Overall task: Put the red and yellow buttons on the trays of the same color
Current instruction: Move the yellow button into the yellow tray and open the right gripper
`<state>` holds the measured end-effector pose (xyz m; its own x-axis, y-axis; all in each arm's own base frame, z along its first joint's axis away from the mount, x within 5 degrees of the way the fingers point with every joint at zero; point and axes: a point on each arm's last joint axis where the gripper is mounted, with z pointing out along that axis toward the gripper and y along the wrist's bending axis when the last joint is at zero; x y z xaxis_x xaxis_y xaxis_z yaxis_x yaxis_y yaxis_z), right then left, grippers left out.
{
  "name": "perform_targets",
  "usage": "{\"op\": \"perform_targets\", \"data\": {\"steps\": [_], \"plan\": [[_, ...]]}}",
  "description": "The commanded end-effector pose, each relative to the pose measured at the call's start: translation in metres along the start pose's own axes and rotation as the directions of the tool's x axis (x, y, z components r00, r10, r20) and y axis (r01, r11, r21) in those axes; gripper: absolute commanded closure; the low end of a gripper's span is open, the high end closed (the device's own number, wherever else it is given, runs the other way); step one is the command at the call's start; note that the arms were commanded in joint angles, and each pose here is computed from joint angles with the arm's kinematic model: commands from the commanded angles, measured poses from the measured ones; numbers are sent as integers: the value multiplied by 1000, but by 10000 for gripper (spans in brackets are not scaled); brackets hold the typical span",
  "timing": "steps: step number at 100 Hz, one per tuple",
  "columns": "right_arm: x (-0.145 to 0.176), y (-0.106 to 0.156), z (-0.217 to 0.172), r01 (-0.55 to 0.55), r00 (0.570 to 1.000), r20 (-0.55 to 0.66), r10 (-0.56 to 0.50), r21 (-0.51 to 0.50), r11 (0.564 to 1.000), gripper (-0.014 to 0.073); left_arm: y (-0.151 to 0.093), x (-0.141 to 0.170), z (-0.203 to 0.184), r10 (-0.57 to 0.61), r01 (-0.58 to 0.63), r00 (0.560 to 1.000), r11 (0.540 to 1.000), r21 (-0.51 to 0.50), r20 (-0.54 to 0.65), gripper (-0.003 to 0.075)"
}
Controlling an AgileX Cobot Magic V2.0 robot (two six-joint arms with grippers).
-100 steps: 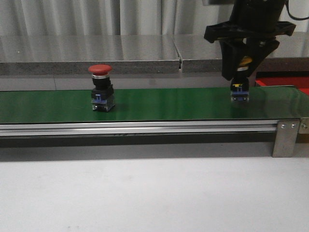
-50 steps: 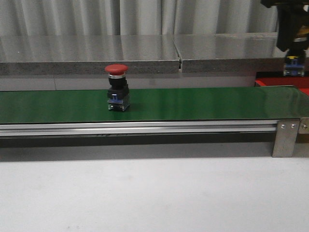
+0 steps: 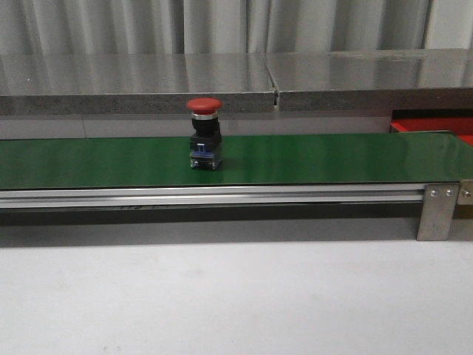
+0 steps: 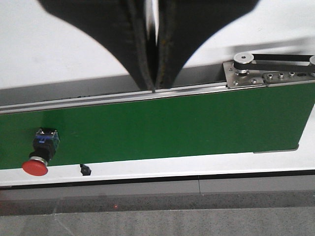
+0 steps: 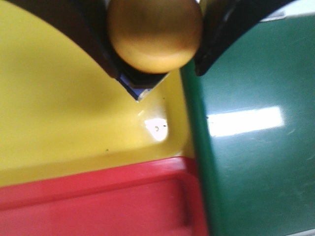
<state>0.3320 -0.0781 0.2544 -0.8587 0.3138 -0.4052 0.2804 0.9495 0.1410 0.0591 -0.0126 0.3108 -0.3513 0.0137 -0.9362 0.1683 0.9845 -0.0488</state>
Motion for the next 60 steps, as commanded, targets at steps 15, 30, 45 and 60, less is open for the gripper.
{"op": "perform_targets", "data": {"steps": [15, 30, 45, 60], "plan": [[1, -18, -5, -122, 979, 163, 125, -29, 992, 349, -1, -14, -3, -16, 15, 996, 1000, 13, 84, 739], [4, -22, 1, -139, 970, 199, 141, -22, 990, 347, -1, -14, -3, -16, 15, 996, 1000, 13, 84, 739], [2, -24, 9, -147, 966, 213, 148, -20, 989, 347, -1, -14, -3, -16, 15, 996, 1000, 13, 84, 739], [3, -25, 21, -167, 969, 178, 169, -26, 986, 347, -1, -14, -3, -16, 15, 996, 1000, 13, 84, 739]]}}
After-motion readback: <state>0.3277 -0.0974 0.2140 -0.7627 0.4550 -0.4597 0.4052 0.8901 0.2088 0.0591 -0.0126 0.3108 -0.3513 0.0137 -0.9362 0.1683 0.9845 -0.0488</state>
